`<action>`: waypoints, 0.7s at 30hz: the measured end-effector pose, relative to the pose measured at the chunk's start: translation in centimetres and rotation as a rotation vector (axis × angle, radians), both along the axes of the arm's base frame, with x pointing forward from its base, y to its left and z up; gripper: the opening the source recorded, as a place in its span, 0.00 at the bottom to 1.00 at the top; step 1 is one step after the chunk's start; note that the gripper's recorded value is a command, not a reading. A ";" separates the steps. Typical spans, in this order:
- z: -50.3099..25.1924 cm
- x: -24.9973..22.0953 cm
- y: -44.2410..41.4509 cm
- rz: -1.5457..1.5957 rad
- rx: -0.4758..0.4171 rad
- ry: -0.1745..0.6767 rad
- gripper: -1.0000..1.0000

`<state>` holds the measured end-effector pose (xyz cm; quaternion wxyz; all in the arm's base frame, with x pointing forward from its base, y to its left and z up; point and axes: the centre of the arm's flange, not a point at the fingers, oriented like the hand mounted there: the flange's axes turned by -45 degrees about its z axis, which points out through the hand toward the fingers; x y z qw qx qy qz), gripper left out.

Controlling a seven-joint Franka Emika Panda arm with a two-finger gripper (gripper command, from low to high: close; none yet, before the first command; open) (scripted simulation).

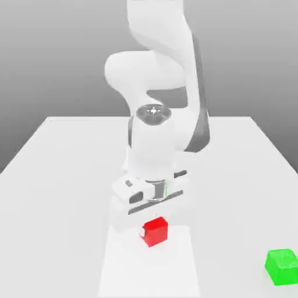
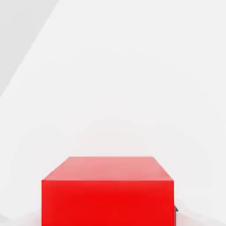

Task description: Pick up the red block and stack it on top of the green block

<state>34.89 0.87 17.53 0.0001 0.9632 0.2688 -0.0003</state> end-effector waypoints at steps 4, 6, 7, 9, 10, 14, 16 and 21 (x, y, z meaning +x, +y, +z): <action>3.1 0.3 0.7 0.016 -0.002 0.000 0.00; 3.8 1.9 3.2 0.068 -0.009 0.000 0.00; 4.1 2.8 4.6 0.095 -0.012 -0.001 0.00; 4.6 4.5 7.6 0.144 -0.018 -0.002 0.00; 4.9 5.3 9.3 0.170 -0.019 -0.003 0.00; 5.8 7.7 16.2 0.266 -0.019 -0.004 0.00; 6.2 8.5 19.8 0.308 -0.014 -0.003 0.00; 5.0 8.9 27.1 0.393 0.000 0.000 0.00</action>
